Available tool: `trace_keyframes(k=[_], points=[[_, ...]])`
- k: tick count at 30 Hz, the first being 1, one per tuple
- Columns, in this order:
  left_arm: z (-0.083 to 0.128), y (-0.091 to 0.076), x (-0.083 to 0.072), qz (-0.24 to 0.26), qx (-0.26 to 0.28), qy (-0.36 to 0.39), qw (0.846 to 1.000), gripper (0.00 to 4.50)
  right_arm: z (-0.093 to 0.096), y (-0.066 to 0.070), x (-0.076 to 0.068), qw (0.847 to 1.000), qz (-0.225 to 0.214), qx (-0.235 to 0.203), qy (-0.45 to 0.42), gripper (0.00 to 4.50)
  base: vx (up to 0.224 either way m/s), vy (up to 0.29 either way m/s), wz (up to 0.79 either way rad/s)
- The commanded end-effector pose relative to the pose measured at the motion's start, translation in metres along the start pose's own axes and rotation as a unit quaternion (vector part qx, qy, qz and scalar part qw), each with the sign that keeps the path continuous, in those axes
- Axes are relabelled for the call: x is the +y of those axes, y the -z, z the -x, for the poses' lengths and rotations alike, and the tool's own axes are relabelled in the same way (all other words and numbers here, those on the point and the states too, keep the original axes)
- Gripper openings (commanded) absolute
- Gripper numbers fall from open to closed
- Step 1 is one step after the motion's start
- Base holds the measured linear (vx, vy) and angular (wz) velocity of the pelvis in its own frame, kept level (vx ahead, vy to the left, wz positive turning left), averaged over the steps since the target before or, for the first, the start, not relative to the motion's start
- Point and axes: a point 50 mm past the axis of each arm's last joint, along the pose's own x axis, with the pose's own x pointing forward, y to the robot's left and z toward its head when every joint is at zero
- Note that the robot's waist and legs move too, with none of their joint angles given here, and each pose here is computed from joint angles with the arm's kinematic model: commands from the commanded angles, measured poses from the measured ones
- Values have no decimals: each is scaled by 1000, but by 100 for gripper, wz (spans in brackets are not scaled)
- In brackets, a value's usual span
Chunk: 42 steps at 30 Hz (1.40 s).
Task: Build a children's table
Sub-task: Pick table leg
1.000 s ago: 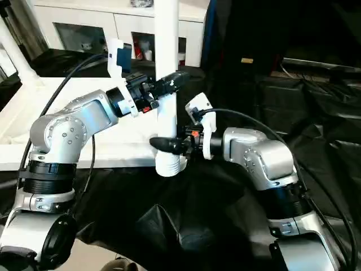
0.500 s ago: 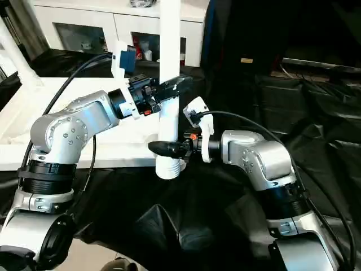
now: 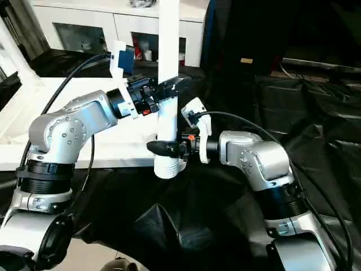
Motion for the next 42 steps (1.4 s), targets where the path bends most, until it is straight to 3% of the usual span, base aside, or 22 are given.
trace_keyframes(k=[1,4,7,10,12,13,14,16,18,19,21,22,23,24,26,27,28,32,33,36,42], points=[[-1,-12,-5,-25,-14,9,1000,179,4,-1,-5,1000,-7,-1,22,190,0,0,0],[0,-13,-4,-35,-20,0,999,179,5,-2,-5,1000,-5,-4,25,190,0,0,0],[0,-12,-9,-42,-11,27,999,249,5,-3,-5,1000,0,-8,26,190,0,0,0],[0,-12,-10,-34,-18,33,999,257,5,-4,-5,1000,1,-11,25,190,0,0,0],[-3,-19,-8,-20,-65,23,997,276,5,-5,-5,999,2,-20,24,190,0,0,0],[-2,-30,-7,13,-134,37,990,279,4,-6,-5,999,0,-34,29,190,0,0,0],[-2,-30,-7,13,-134,37,990,279,4,-6,-5,999,0,-34,29,190,0,0,0],[3,-42,-1,57,-205,43,976,279,5,-8,-6,998,-2,-54,41,189,0,0,0],[6,-45,1,70,-224,43,971,279,5,-9,-6,997,-2,-62,46,189,0,0,0],[11,-50,7,83,-255,30,963,279,7,-11,-9,994,-4,-89,65,189,0,0,0],[16,-50,12,78,-254,22,964,279,11,-14,-13,990,-6,-112,84,189,0,0,0],[18,-41,18,38,-206,-1,978,279,15,-16,-18,985,-6,-132,108,189,0,0,0],[18,-38,20,23,-189,-9,982,279,16,-16,-19,984,-7,-136,115,189,0,0,0],[21,-21,26,-51,-103,-26,993,279,21,-16,-24,979,-2,-142,149,189,0,0,0],[26,-2,30,-117,-13,-27,993,279,24,-13,-30,973,11,-134,187,189,0,0,0],[27,2,31,-129,2,-26,991,279,25,-12,-30,972,11,-134,192,189,0,0,0],[34,20,34,-176,77,-15,981,279,27,-9,-34,966,11,-137,221,189,0,0,0],[51,59,44,-266,224,13,937,279,30,-5,-39,949,13,-163,271,189,0,0,0],[51,59,44,-266,224,13,937,279,30,-5,-39,949,13,-163,271,189,0,0,0],[66,81,53,-279,307,44,909,279,27,-1,-40,939,34,-160,301,189,0,0,0],[80,92,65,-250,360,64,897,279,22,10,-35,952,42,-128,276,189,0,0,0]])
